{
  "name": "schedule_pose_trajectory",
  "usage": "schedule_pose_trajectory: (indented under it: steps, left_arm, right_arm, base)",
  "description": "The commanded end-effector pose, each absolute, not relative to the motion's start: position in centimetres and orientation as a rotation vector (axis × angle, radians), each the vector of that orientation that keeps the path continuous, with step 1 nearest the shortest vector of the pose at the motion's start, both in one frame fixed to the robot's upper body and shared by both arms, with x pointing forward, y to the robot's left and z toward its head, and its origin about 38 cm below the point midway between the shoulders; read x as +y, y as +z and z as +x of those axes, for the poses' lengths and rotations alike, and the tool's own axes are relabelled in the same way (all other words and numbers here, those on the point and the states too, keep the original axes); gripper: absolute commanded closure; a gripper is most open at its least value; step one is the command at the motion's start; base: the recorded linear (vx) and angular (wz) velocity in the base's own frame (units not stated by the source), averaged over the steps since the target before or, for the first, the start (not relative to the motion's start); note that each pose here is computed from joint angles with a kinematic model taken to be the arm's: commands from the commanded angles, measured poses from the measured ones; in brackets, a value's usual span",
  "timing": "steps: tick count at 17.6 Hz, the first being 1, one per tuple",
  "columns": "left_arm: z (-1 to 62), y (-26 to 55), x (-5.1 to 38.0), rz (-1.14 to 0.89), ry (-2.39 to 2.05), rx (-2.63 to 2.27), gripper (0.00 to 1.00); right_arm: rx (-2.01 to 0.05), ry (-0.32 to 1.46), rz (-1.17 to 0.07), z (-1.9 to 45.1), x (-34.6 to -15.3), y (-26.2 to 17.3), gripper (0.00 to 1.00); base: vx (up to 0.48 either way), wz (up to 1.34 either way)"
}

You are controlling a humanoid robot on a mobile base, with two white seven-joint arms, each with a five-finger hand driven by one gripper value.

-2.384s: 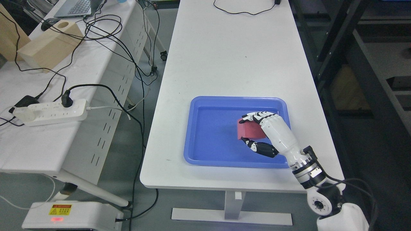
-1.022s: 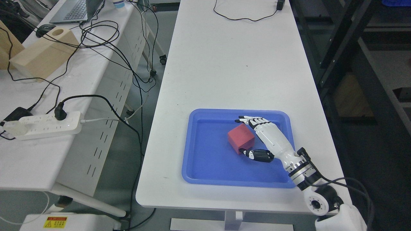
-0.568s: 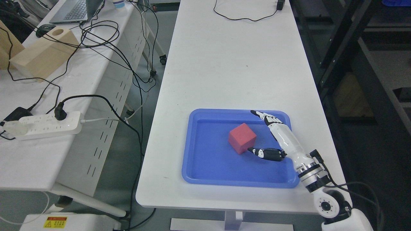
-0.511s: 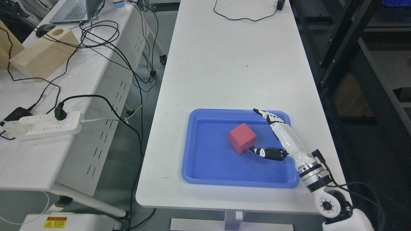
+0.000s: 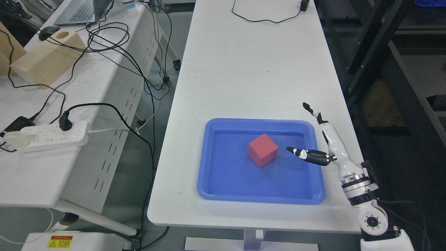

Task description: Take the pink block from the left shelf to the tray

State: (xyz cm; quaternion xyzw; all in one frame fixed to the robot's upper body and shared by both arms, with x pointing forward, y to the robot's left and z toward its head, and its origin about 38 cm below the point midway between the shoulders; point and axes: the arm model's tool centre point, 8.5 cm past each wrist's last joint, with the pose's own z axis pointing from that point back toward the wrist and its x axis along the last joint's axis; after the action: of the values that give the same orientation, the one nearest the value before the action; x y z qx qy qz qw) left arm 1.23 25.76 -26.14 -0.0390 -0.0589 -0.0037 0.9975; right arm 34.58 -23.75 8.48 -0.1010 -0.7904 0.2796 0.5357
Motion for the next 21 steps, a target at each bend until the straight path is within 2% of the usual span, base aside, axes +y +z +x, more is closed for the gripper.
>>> schedule_pose_trajectory:
  steps: [1,9,18,21]
  left_arm:
    - [0.5,-26.1,26.8,-0.063,-0.008,-0.115,0.00]
    - [0.5,-26.1,26.8,-0.063,-0.008,-0.115,0.00]
    - [0.5,-26.1,26.8,-0.063,-0.008,-0.115,0.00]
    - [0.5,-26.1,26.8,-0.063,-0.008,-0.115,0.00]
  right_arm:
    - [-2.067,0.042,-0.028,33.8,-30.0,10.7,0.01]
    - [-2.063,0.021,-0.038,33.4,-30.4,10.3,0.01]
    - [-1.817,0.001,-0.042,33.8,-31.5,7.8,0.01]
    - [-1.754,0.048,0.009,33.9,-31.1,7.1,0.01]
  base:
    - [0.000,0.00]
    - [-0.020,0.00]
    - [-0.126,-0.01]
    - [-0.190,0.05]
